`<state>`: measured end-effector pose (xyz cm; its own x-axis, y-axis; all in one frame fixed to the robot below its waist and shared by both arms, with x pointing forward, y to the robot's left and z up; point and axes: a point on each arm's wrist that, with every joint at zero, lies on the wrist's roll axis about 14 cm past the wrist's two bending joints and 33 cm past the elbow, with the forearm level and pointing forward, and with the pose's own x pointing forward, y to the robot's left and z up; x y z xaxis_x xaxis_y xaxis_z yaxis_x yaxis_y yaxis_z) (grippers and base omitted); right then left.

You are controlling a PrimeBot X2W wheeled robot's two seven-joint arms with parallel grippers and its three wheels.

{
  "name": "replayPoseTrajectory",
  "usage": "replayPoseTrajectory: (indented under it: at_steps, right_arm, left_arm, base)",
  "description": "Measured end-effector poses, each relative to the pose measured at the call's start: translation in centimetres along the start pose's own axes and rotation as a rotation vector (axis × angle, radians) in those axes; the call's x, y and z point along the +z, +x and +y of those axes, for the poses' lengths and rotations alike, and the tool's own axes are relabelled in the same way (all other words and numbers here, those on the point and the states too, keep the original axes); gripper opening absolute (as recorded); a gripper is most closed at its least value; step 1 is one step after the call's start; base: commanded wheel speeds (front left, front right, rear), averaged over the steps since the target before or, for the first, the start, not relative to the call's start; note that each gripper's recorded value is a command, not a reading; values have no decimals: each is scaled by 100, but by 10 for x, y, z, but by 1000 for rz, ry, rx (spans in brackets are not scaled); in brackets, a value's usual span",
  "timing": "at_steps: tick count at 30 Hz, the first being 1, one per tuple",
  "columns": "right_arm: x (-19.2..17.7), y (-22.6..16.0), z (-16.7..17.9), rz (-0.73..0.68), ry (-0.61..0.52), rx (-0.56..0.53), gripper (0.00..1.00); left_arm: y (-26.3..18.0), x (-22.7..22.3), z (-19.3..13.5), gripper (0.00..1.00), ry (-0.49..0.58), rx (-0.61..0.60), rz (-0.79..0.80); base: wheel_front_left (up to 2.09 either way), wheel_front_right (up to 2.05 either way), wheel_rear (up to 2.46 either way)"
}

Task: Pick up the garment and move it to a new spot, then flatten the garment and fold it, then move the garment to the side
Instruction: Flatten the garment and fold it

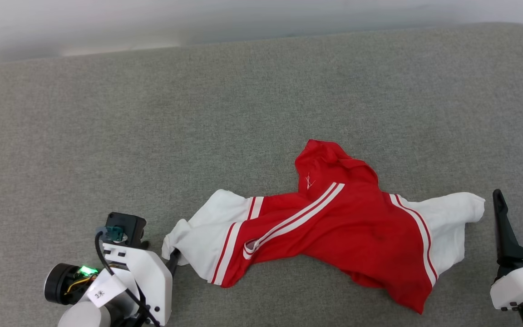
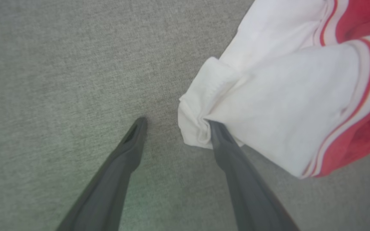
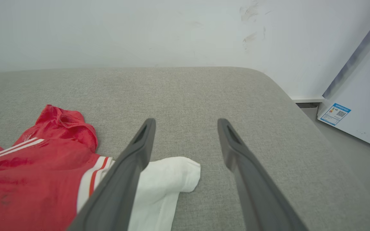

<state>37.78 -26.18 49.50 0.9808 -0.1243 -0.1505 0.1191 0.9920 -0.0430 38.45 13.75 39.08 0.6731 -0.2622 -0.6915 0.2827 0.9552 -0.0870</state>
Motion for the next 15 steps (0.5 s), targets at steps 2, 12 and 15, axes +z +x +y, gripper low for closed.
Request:
replayPoseTrajectory:
  at_steps: [2, 12, 15]
  right_arm:
    - [-2, 2, -1, 4, -2, -3, 100]
    - [-10, 4, -1, 24, -13, -6, 100]
    - [-10, 3, 1, 39, -16, 6, 100]
  left_arm:
    - [4, -4, -1, 100, 9, -12, 24]
    - [13, -21, -10, 0, 2, -55, 93]
    - [7, -14, -3, 0, -24, -19, 29]
  base:
    - [0, 0, 0]
    - [0, 0, 0]
    - [0, 0, 0]
